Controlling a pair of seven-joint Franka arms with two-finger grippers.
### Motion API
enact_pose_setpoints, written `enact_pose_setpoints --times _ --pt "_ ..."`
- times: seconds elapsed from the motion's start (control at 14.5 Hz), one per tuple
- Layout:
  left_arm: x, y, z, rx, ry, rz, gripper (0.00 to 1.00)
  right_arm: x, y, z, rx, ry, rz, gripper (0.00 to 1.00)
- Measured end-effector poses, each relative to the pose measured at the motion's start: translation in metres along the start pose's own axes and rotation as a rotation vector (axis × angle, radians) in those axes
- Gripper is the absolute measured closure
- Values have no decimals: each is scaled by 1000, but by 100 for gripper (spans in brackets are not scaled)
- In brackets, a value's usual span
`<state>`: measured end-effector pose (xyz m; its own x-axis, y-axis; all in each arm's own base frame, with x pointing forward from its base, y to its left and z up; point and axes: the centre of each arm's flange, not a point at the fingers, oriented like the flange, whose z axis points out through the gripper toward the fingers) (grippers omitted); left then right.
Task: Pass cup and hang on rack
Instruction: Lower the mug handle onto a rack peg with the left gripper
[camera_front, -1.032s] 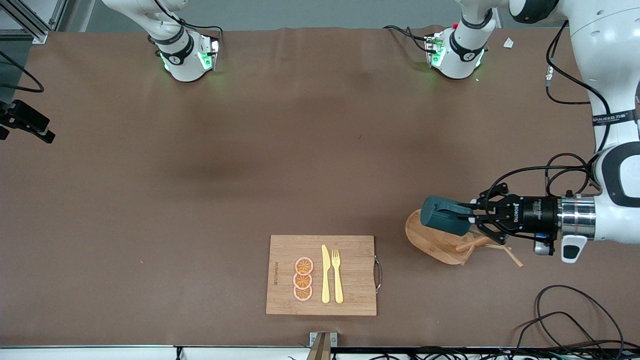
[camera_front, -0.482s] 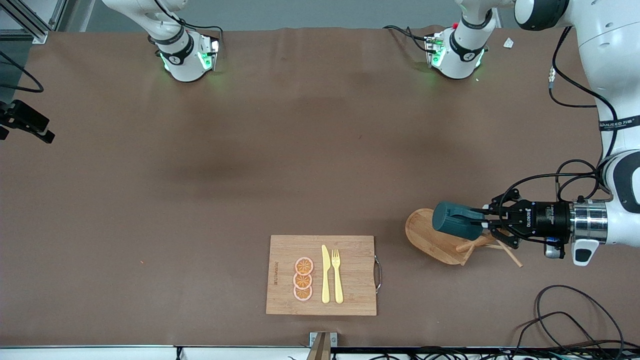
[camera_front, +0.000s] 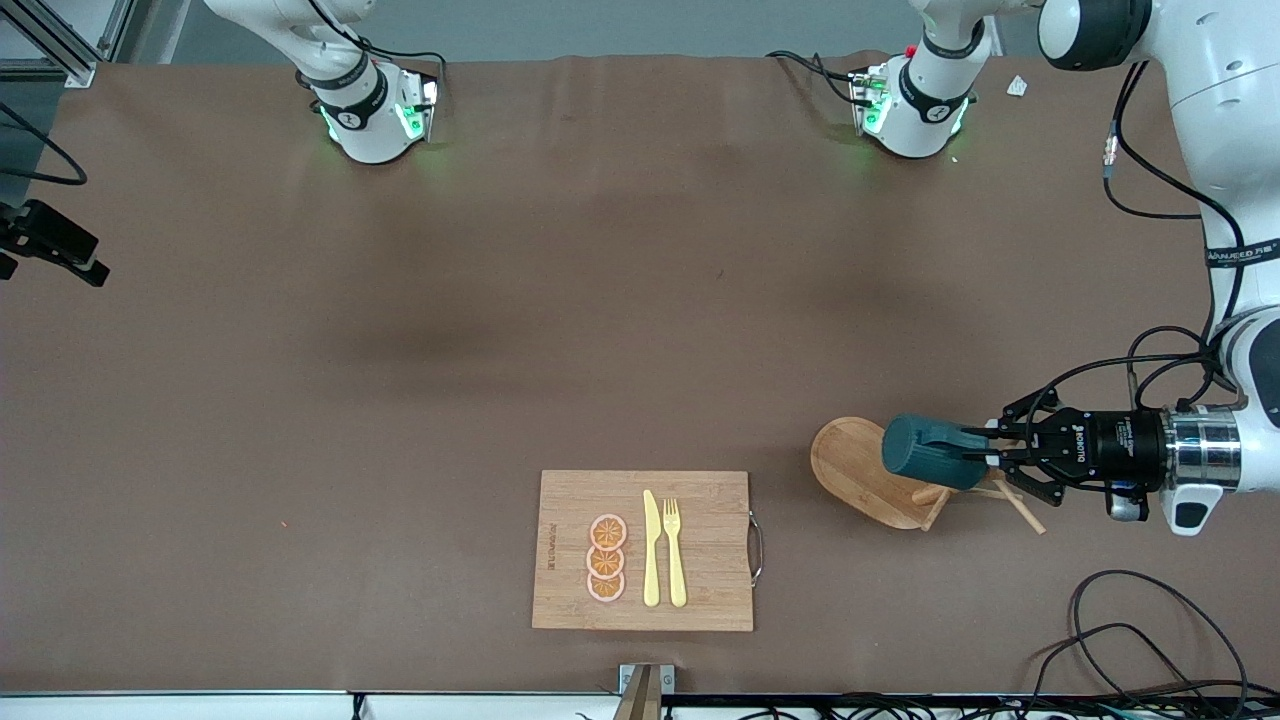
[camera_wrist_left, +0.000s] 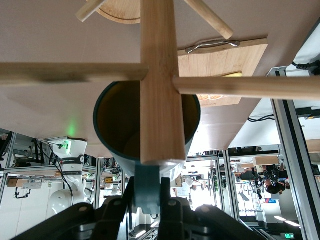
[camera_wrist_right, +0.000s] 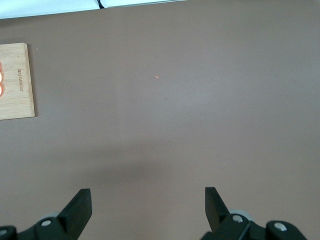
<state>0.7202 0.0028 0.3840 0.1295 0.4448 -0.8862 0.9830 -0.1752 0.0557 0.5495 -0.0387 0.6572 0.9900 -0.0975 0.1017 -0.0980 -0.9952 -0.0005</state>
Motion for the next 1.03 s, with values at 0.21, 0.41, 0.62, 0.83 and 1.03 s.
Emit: enact_pose_setpoints --times 0.21,0.41,0.62,0.83,1.03 --pt "3 0 3 4 -2 -4 79 0 0 0 0 0 0 0" --pt "5 0 4 5 -3 -6 79 0 0 0 0 0 0 0" --pt "11 0 6 5 -10 -15 79 0 0 0 0 1 0 0" --pt "19 0 3 -1 -13 -25 79 0 0 0 0 1 0 0" --pt "20 -1 2 -4 -14 -27 79 0 0 0 0 1 0 0"
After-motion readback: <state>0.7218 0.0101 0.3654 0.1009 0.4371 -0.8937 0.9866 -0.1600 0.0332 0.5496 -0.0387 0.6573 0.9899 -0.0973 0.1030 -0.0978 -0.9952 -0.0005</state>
